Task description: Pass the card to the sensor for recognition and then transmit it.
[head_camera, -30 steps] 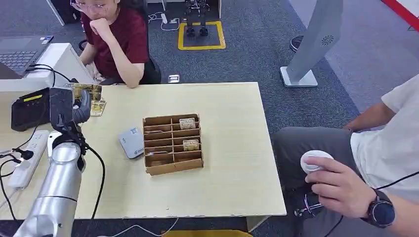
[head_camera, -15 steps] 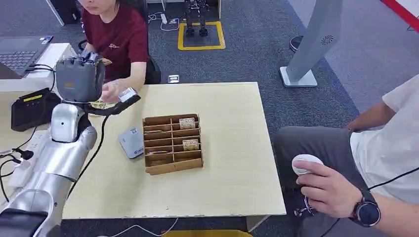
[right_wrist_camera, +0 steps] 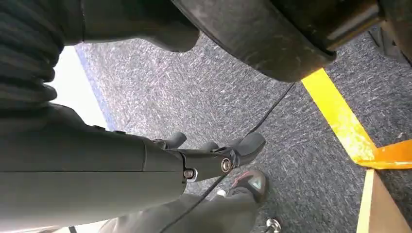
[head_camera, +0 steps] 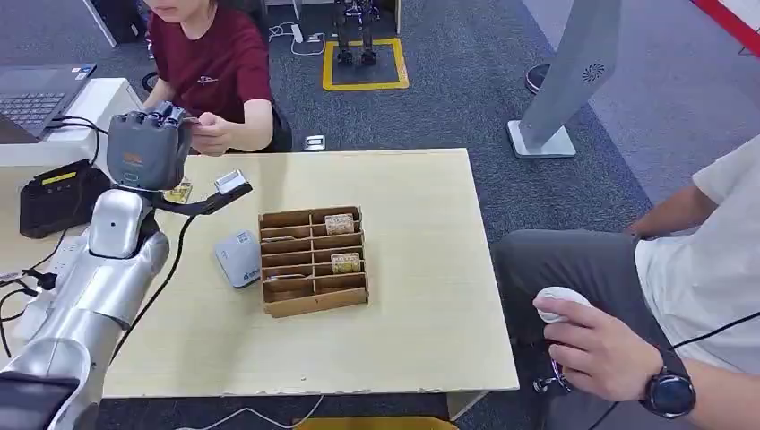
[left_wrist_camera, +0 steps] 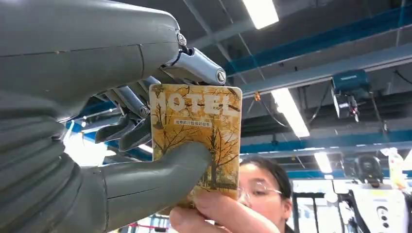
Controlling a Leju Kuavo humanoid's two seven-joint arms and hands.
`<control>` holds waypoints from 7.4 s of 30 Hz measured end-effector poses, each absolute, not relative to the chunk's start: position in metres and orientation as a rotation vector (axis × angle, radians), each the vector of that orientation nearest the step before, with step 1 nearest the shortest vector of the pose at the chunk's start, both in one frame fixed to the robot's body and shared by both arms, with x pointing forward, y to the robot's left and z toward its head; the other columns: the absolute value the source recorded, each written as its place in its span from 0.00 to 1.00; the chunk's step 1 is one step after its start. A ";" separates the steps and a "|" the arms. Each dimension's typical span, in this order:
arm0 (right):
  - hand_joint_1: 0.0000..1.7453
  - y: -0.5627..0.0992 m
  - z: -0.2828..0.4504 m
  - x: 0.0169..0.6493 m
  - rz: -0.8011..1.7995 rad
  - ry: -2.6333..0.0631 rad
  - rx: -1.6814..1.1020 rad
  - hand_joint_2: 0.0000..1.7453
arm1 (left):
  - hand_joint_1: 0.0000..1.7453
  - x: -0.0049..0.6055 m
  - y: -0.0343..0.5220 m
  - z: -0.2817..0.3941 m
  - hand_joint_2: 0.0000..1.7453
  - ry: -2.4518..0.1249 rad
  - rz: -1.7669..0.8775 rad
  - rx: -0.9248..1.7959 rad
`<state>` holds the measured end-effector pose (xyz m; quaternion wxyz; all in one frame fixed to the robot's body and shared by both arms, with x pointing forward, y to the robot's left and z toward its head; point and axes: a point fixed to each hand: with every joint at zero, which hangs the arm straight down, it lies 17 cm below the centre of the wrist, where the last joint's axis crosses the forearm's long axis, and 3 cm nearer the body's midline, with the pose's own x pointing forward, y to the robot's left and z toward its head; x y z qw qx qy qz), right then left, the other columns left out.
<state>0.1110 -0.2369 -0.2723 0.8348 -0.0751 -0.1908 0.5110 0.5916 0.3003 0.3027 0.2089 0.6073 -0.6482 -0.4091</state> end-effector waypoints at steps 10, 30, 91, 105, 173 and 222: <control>0.00 -0.240 -0.273 0.108 1.086 -0.401 -0.159 1.00 | 0.00 0.593 0.299 0.289 1.00 -1.790 -1.164 1.656; 0.00 -0.243 -0.274 0.101 1.043 -0.389 -0.167 1.00 | 0.00 0.603 0.294 0.199 1.00 -1.677 -1.073 0.998; 0.00 -0.252 -0.279 0.079 0.998 -0.330 -0.161 1.00 | 0.00 0.397 0.101 0.108 1.00 -1.807 -1.660 0.375; 0.00 -0.252 -0.279 0.079 0.997 -0.328 -0.162 1.00 | 0.00 0.406 0.109 0.092 1.00 -1.761 -1.691 0.492; 0.00 -0.259 -0.280 0.072 0.985 -0.313 -0.178 1.00 | 0.00 0.438 0.171 0.102 1.00 -1.670 -1.706 0.646; 0.00 -0.262 -0.280 0.071 0.977 -0.314 -0.179 1.00 | 0.00 0.417 0.149 0.170 1.00 -1.875 -1.651 0.476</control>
